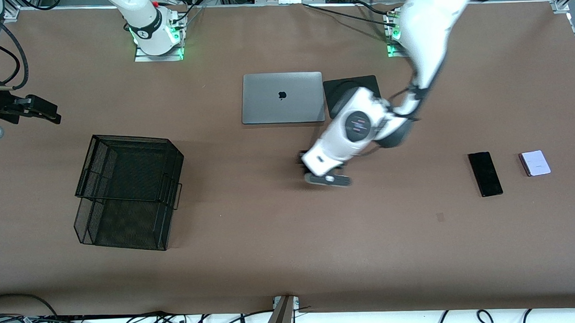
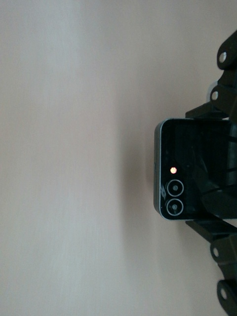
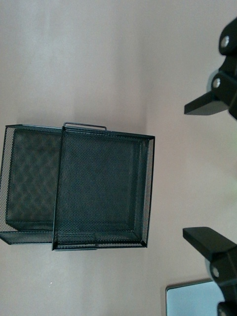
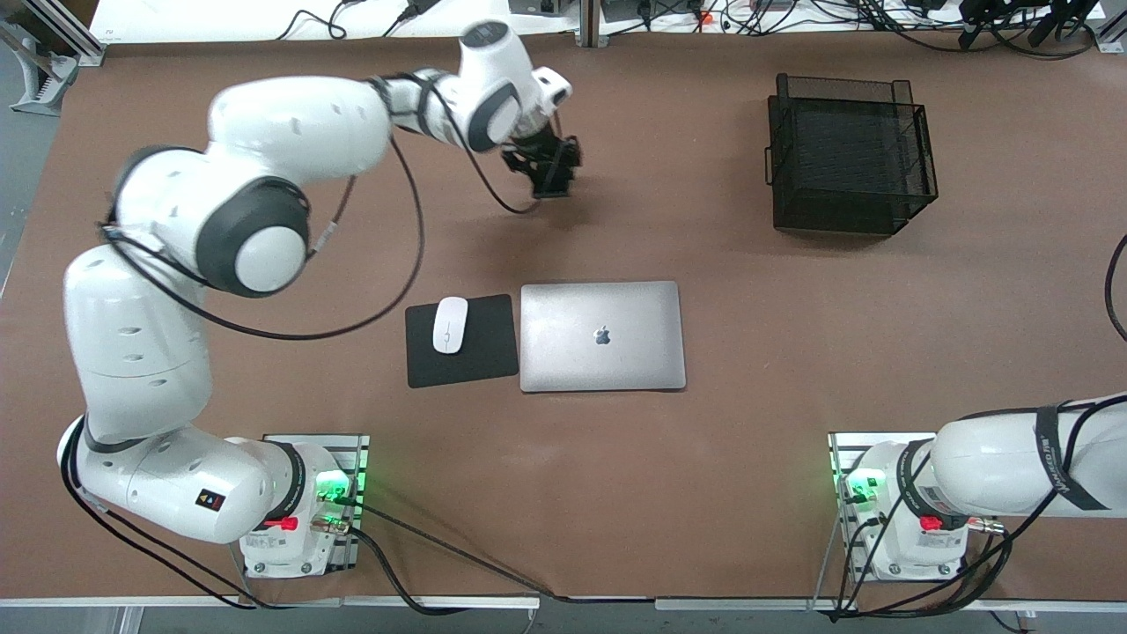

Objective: Place phones with both arms
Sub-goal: 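Carry the flip phone to the table middle and release it, then move the left gripper to the smartphone while the right gripper reaches the flip phone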

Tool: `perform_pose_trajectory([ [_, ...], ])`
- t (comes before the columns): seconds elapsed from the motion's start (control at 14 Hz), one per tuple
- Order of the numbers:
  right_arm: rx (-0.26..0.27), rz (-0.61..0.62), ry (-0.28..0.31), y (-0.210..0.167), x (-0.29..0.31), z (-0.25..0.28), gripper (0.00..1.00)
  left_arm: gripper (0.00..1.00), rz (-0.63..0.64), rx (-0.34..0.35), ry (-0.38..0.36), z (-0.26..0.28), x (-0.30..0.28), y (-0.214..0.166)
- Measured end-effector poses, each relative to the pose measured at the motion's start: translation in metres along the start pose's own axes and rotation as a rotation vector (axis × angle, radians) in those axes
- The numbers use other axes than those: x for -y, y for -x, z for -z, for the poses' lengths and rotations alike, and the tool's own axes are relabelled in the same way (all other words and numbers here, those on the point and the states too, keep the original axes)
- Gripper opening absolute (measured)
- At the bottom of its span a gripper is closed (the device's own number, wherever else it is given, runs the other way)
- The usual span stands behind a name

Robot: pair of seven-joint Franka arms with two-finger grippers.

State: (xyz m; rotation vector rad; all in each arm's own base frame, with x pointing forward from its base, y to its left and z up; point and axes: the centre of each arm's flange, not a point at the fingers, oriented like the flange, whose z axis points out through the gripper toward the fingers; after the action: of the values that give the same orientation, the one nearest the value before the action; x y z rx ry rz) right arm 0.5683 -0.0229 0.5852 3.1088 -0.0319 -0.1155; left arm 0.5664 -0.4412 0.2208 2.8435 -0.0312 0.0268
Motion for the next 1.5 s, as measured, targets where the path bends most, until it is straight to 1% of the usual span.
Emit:
perform_pose_trajectory([
  [0.07, 0.0, 0.0, 0.0, 0.0, 0.0, 0.0, 1.0, 0.8, 0.019, -0.029, 0.027, -0.018, -0.01, 0.008],
  [0.21, 0.0, 0.0, 0.0, 0.0, 0.0, 0.0, 1.0, 0.8, 0.035, -0.049, 0.049, -0.04, -0.017, 0.017],
  [0.43, 0.0, 0.0, 0.0, 0.0, 0.0, 0.0, 1.0, 1.0, 0.046, -0.057, 0.047, -0.037, -0.013, 0.012],
  [0.57, -0.004, 0.005, 0.0, -0.002, 0.003, -0.001, 1.0, 1.0, 0.062, -0.048, 0.023, -0.021, -0.005, 0.001],
  [0.72, -0.008, 0.027, -0.002, -0.007, 0.016, -0.006, 1.0, 1.0, 0.104, 0.017, -0.063, 0.023, 0.022, -0.022],
  [0.86, 0.006, 0.091, -0.006, -0.012, 0.054, -0.017, 1.0, 1.0, 0.188, 0.105, -0.171, 0.089, 0.079, -0.048],
  [1.0, 0.015, 0.141, -0.003, -0.013, 0.111, -0.028, 1.0, 1.0, 0.256, 0.177, -0.304, 0.137, 0.152, -0.063],
  [1.15, 0.001, 0.146, 0.003, -0.007, 0.183, -0.039, 1.0, 1.0, 0.307, 0.229, -0.46, 0.16, 0.231, -0.071],
  [1.22, -0.007, 0.139, 0.005, -0.001, 0.222, -0.046, 1.0, 1.0, 0.328, 0.242, -0.523, 0.165, 0.268, -0.074],
  [1.29, -0.017, 0.133, 0.006, 0.006, 0.265, -0.054, 1.0, 1.0, 0.333, 0.254, -0.567, 0.171, 0.303, -0.077],
  [1.36, -0.033, 0.135, 0.002, 0.014, 0.309, -0.063, 1.0, 1.0, 0.312, 0.272, -0.582, 0.178, 0.336, -0.08],
  [1.5, -0.066, 0.155, -0.012, 0.031, 0.401, -0.089, 1.0, 1.0, 0.26, 0.307, -0.555, 0.196, 0.405, -0.083],
])
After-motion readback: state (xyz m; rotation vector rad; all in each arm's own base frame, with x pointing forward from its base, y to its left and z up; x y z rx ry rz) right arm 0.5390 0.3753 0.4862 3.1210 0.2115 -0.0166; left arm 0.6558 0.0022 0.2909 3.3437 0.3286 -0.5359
